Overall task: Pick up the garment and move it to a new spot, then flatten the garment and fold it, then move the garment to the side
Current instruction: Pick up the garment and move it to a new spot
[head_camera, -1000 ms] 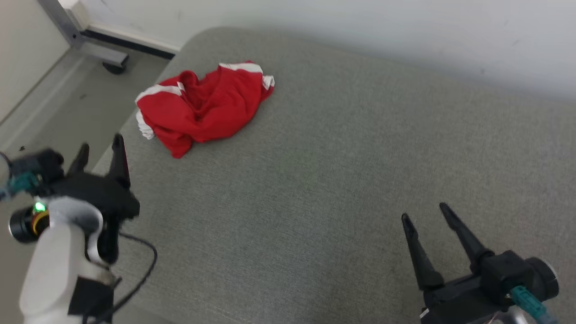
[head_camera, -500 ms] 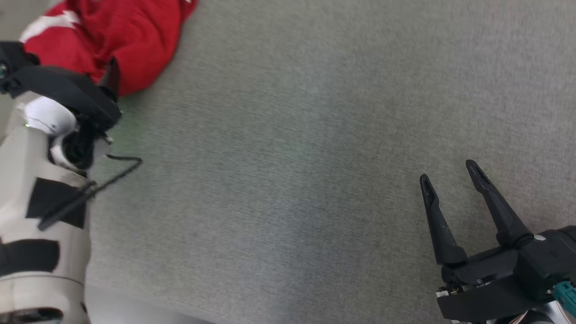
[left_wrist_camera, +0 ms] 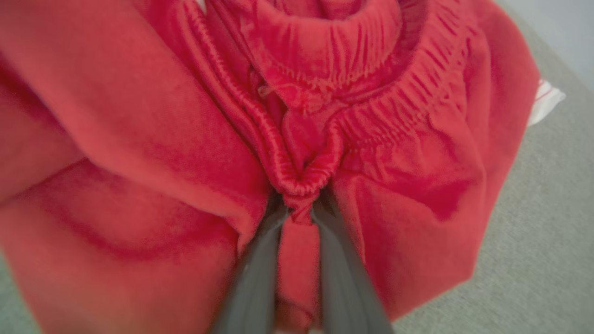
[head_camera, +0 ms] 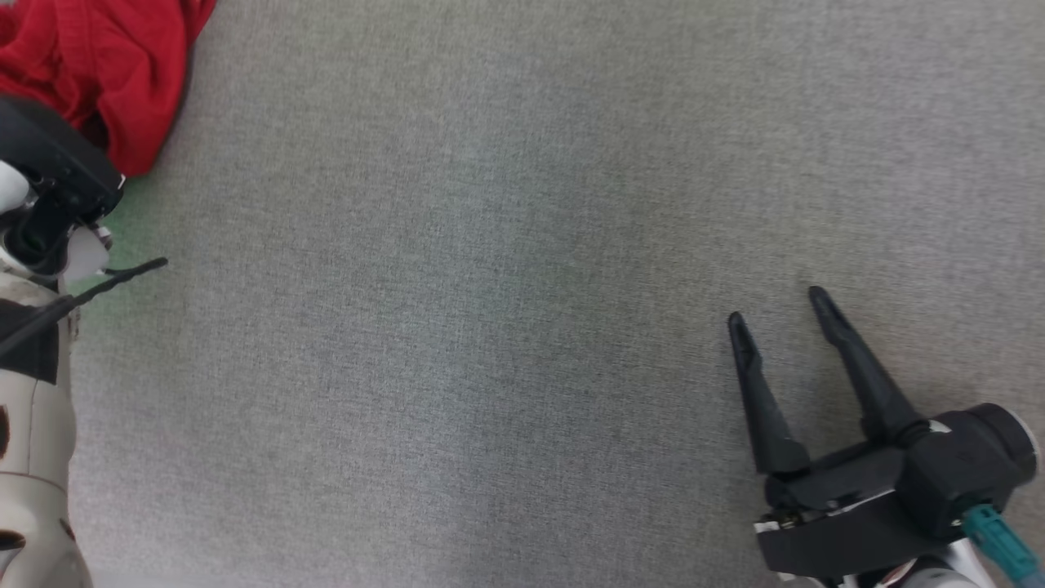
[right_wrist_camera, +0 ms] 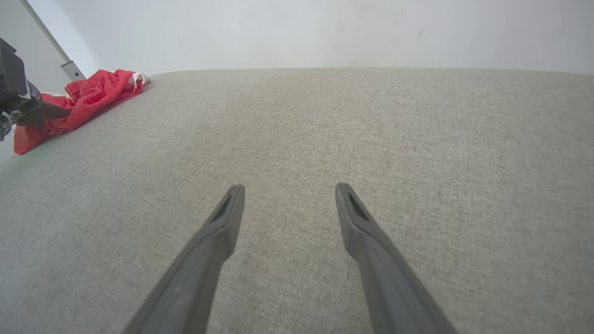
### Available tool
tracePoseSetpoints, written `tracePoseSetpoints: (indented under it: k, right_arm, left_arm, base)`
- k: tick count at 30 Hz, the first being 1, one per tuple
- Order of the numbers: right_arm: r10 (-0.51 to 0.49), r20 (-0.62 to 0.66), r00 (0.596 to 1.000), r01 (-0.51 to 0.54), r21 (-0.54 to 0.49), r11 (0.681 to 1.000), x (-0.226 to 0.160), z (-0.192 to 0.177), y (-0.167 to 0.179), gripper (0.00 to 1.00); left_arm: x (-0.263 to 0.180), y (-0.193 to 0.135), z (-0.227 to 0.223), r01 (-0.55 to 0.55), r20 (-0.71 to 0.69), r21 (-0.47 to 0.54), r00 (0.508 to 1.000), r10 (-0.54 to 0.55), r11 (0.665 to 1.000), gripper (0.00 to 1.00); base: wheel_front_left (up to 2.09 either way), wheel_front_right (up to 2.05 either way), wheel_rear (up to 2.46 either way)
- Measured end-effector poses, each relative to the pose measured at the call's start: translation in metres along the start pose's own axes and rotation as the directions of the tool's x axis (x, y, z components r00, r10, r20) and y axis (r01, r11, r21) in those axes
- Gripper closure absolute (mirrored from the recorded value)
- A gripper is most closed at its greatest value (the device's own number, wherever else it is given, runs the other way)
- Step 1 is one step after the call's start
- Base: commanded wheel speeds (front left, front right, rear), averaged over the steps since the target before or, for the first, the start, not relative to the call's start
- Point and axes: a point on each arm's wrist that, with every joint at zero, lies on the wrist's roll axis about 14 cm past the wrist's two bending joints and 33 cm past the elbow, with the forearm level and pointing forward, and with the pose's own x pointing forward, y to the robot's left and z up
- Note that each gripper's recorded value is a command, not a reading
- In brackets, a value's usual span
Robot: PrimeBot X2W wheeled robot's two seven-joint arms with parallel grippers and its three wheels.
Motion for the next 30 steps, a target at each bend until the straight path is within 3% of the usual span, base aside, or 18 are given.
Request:
tracePoseSetpoints:
  k: [7,14,20,25,28,30]
  right_arm:
    - [0.029,0.068,0.997,-0.029,0.0,1.0,-0.005,0.017,0.015,0.0]
    - [0.02,0.134,0.991,-0.023,0.02,1.0,-0.024,0.036,0.026,0.0]
    - [-0.016,0.215,0.976,0.009,0.035,0.999,-0.046,0.059,0.027,0.0]
    - [-0.049,0.272,0.961,0.038,0.044,0.998,-0.069,0.075,0.027,0.0]
    - [-0.082,0.312,0.946,0.073,0.04,0.996,-0.086,0.087,0.021,0.0]
    - [-0.107,0.33,0.938,0.1,0.039,0.994,-0.099,0.092,0.017,0.0]
  left_arm:
    - [-0.026,-0.003,0.021,0.019,0.063,0.02,0.998,-0.021,1.0,1.0]
    - [-0.083,-0.026,0.08,0.041,0.213,0.18,0.974,-0.08,0.983,1.0]
    - [-0.148,-0.078,0.122,0.066,0.323,0.386,0.925,-0.202,0.92,1.0]
    - [-0.204,-0.125,0.126,0.123,0.376,0.508,0.858,-0.349,0.852,1.0]
    - [-0.241,-0.161,0.12,0.198,0.397,0.564,0.787,-0.473,0.802,1.0]
    - [-0.266,-0.191,0.106,0.261,0.391,0.608,0.723,-0.569,0.75,1.0]
  base:
    - [0.0,0.0,0.0]
    - [0.0,0.0,0.0]
    - [0.0,0.0,0.0]
    - [0.0,0.0,0.0]
    - [0.0,0.0,0.0]
    - [0.0,0.0,0.0]
